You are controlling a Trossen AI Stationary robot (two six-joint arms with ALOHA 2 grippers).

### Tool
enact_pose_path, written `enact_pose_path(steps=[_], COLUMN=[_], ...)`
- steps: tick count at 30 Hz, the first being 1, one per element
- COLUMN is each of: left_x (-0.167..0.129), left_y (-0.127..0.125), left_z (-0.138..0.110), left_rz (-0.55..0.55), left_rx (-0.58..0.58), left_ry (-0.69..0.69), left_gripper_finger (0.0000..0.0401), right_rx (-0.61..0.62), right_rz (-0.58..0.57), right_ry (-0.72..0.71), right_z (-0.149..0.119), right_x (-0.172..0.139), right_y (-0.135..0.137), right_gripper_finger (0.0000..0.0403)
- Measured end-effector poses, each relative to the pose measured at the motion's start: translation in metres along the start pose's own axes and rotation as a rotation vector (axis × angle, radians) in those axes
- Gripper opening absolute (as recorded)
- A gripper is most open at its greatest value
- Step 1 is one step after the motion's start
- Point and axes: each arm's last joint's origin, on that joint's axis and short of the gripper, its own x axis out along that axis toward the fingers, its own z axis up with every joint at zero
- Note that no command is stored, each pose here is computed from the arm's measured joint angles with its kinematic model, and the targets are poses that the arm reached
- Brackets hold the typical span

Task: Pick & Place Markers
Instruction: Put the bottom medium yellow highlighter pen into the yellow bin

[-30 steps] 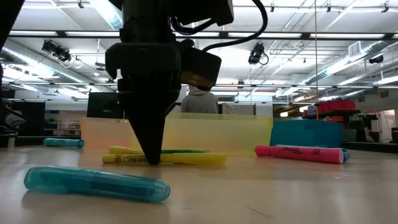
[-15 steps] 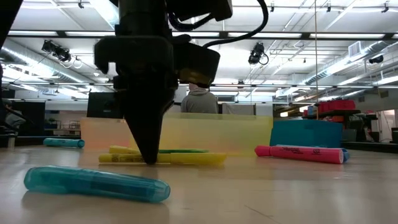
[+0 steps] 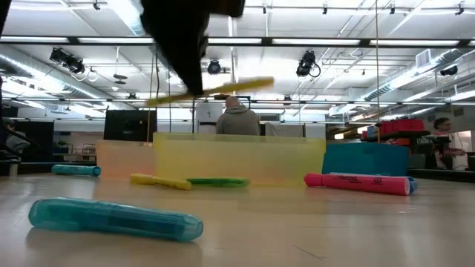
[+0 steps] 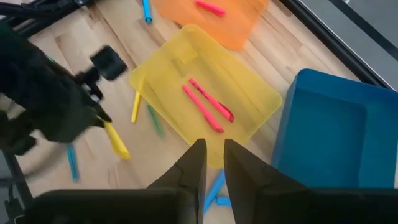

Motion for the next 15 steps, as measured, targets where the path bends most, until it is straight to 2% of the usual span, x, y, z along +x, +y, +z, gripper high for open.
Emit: enact_pose_path(steps=[2,9,12,15], left_x=[-0.017,-0.072,-0.078,-0.076], left_y=[0.003,-0.004,-0.006,-0.004], left_z=[0.002,0.015,0.019,0.02], left_rz=[0.027,0.126,0.176,0.21], left_rx=[-0.004,-0.015,-0.02,-0.041], left_ry=[-0.069,-0.467,-0.545,-0.553], left_gripper_finger=[0.0027,0.0029,0.0028,0.0029], right_rx=[-0.001,0.001,-0.011,-0.024], right_rz=[-0.003,-0.001,-0.003,-0.008], right_ry=[0.003,0.003,0.009,0.018], right_z=[-0.001,-0.003,-0.005,-0.007], right_x=[-0.001,-0.006,-0.008,-0.011], right_y=[-0.001,-0.004,-0.004,-0.006], right_gripper_finger=[0.0056,0.0056,0.0056,0.0056])
